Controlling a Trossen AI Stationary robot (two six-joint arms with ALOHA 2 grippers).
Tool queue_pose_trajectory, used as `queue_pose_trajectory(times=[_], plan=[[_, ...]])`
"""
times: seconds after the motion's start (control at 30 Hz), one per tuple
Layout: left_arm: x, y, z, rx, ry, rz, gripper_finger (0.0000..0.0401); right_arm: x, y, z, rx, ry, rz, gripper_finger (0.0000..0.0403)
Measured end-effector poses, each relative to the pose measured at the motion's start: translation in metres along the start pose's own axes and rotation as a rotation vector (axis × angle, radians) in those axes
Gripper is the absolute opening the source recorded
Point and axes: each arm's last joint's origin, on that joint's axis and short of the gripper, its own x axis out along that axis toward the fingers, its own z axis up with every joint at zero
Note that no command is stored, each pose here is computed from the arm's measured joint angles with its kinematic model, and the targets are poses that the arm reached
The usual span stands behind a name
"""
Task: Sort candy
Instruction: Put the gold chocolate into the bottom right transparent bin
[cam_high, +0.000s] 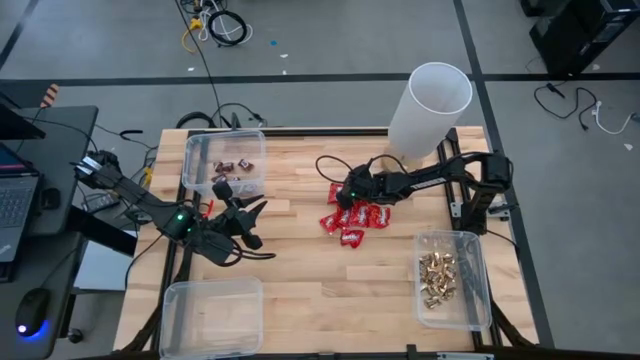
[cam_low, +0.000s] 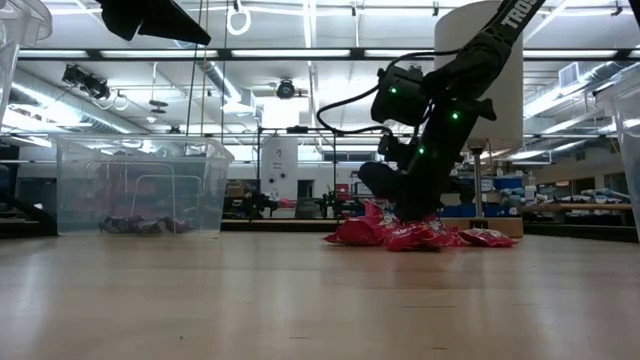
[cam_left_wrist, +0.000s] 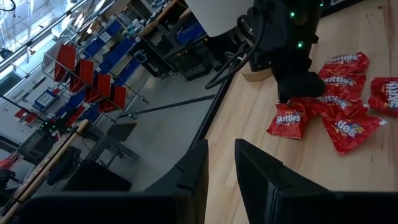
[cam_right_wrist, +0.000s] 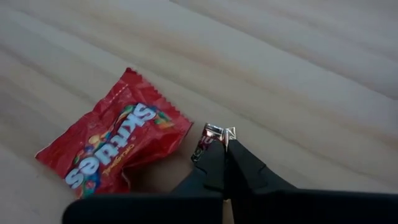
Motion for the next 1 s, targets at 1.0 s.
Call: queue_pose_trajectory(times=[1.0], plan=[[0.0, 0.0, 0.0, -0.002, 0.0, 0.0, 0.0082, -0.153, -0.002, 0.008, -0.186, -0.168, 0.386, 0.0]])
